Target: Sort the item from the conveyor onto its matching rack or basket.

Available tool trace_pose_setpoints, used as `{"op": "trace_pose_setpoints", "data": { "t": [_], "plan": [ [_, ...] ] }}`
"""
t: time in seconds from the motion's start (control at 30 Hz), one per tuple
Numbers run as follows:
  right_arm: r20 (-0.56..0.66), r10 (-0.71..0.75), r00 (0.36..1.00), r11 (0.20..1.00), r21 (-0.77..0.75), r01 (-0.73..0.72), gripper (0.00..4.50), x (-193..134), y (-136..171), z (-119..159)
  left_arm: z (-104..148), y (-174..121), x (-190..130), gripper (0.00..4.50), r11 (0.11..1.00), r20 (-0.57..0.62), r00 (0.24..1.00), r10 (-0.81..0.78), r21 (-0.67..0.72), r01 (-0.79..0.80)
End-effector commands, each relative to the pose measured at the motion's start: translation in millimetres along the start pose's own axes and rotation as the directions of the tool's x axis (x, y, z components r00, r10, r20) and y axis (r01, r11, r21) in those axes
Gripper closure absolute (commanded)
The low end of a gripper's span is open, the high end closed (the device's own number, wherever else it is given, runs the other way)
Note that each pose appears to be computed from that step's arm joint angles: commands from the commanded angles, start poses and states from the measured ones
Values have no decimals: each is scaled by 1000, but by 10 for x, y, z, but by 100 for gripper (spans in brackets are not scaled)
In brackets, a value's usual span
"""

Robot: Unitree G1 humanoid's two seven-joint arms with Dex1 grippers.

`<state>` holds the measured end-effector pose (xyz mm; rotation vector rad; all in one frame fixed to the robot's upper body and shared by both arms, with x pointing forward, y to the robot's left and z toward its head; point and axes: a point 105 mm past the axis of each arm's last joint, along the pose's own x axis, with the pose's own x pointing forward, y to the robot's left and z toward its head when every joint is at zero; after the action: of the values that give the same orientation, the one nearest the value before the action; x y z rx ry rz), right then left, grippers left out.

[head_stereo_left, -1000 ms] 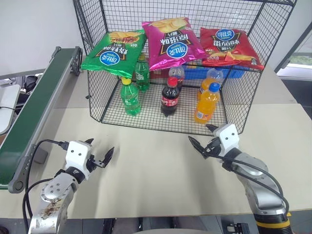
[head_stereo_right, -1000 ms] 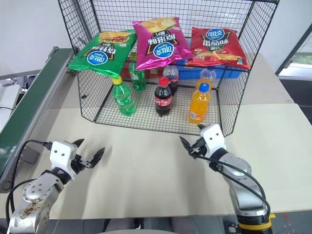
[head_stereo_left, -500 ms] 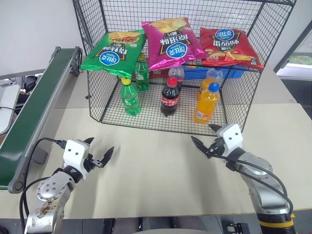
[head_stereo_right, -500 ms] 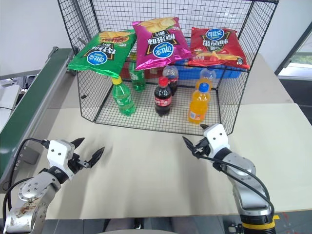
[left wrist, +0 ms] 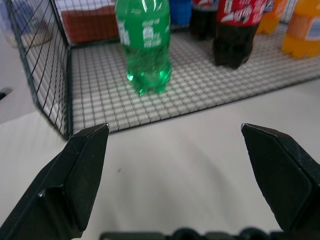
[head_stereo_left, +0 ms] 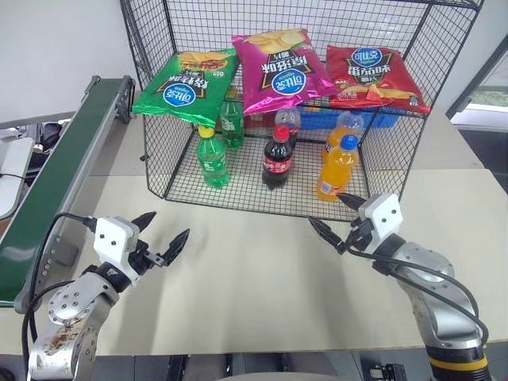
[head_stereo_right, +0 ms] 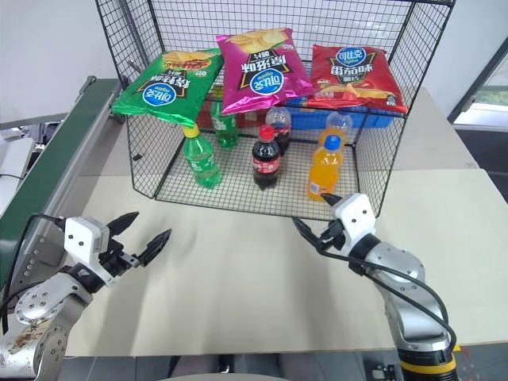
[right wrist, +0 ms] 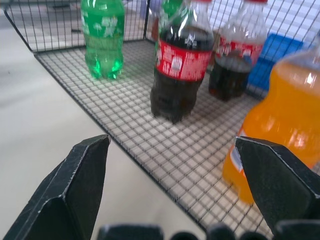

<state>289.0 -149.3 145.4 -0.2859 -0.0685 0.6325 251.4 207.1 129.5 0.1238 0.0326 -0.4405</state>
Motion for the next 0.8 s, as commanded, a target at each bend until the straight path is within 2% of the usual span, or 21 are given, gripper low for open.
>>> {"op": "trace_pose_setpoints", "data": {
  "t": [0.03,0.8],
  "plan": [
    [36,9,999,1000,-20,-8,10,-5,12,121,81,-11,-27,0,1000,29,999,16,2,-16],
    [36,6,999,1000,-16,-5,10,36,8,98,43,70,-74,0,996,19,996,90,-6,-90]
  ]
}}
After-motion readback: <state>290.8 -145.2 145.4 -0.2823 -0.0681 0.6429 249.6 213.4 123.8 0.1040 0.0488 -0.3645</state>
